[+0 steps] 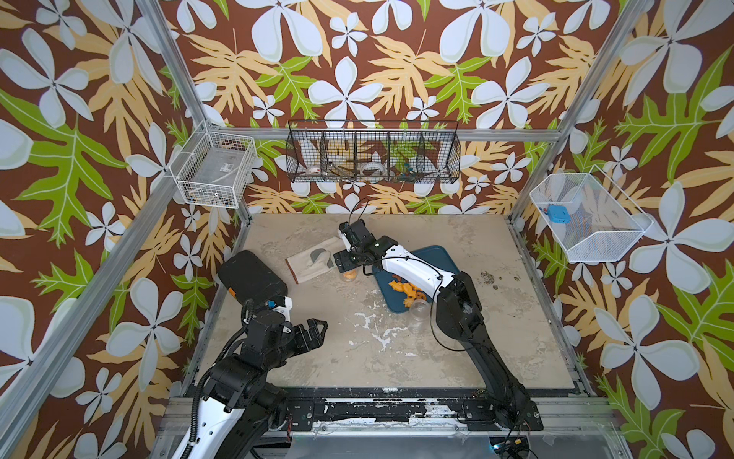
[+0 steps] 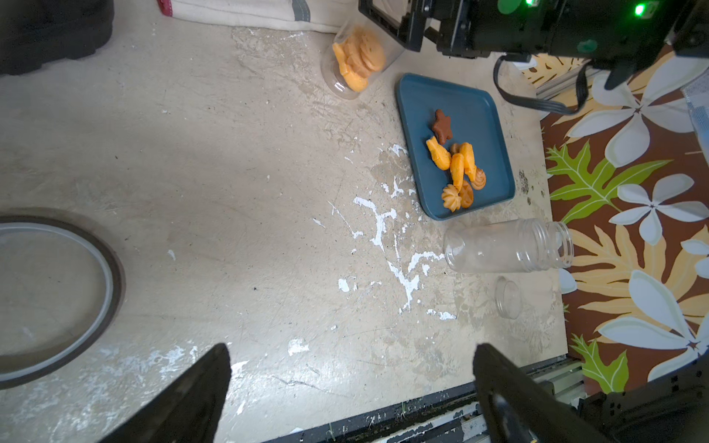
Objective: Pour the cookies out of the jar
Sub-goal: Pick up the jar from the center of the board.
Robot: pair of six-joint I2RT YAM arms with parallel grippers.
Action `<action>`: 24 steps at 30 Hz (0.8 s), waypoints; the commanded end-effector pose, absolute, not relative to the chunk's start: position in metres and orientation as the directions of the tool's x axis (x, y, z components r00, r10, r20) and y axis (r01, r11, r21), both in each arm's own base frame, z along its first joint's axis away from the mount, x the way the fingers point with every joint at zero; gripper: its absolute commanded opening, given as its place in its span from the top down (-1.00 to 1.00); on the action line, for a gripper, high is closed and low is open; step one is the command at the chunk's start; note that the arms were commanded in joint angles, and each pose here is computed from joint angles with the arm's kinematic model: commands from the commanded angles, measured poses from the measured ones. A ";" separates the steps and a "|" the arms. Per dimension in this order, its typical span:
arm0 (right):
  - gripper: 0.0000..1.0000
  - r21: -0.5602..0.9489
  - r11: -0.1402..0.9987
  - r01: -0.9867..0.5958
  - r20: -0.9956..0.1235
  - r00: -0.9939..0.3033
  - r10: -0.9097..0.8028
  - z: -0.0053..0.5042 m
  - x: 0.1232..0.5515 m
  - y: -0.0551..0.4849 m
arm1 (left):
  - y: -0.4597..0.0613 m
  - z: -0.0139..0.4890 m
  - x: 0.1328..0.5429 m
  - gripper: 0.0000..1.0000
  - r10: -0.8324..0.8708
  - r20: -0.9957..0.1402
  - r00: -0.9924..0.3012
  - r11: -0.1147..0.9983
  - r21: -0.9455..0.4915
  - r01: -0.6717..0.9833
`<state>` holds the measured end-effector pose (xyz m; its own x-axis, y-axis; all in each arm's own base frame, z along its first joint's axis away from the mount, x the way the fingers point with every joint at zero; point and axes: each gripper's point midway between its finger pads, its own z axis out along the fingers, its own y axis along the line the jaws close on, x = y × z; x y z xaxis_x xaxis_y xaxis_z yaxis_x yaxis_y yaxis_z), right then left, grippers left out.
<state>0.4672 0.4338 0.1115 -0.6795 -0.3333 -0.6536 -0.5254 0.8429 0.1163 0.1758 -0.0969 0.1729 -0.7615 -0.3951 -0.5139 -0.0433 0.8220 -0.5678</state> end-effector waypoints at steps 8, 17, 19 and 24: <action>-0.27 0.144 0.857 -0.495 -0.639 -0.708 -0.301 0.104 0.468 0.437 | -0.101 0.172 0.173 -1.00 -0.309 -0.521 -0.796 0.850 -0.526 0.015; -0.19 0.223 0.844 -0.489 -0.688 -0.692 -0.219 0.168 0.461 0.427 | -0.110 0.184 0.183 -1.00 -0.310 -0.538 -0.784 0.833 -0.551 0.048; -0.18 0.305 0.826 -0.475 -0.668 -0.725 -0.170 0.180 0.459 0.420 | -0.114 0.190 0.186 -1.00 -0.317 -0.538 -0.781 0.822 -0.567 0.058; -0.18 0.480 0.769 -0.421 -0.594 -0.802 -0.069 0.210 0.442 0.387 | -0.141 0.216 0.195 -1.00 -0.341 -0.524 -0.781 0.722 -0.678 0.140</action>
<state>0.4571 0.3879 0.1864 -0.7655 -0.1301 -0.6301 -0.4302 0.8317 0.3509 0.1880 -0.1213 0.1916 -0.7943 -0.3256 -0.5128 0.0590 0.7989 -0.5986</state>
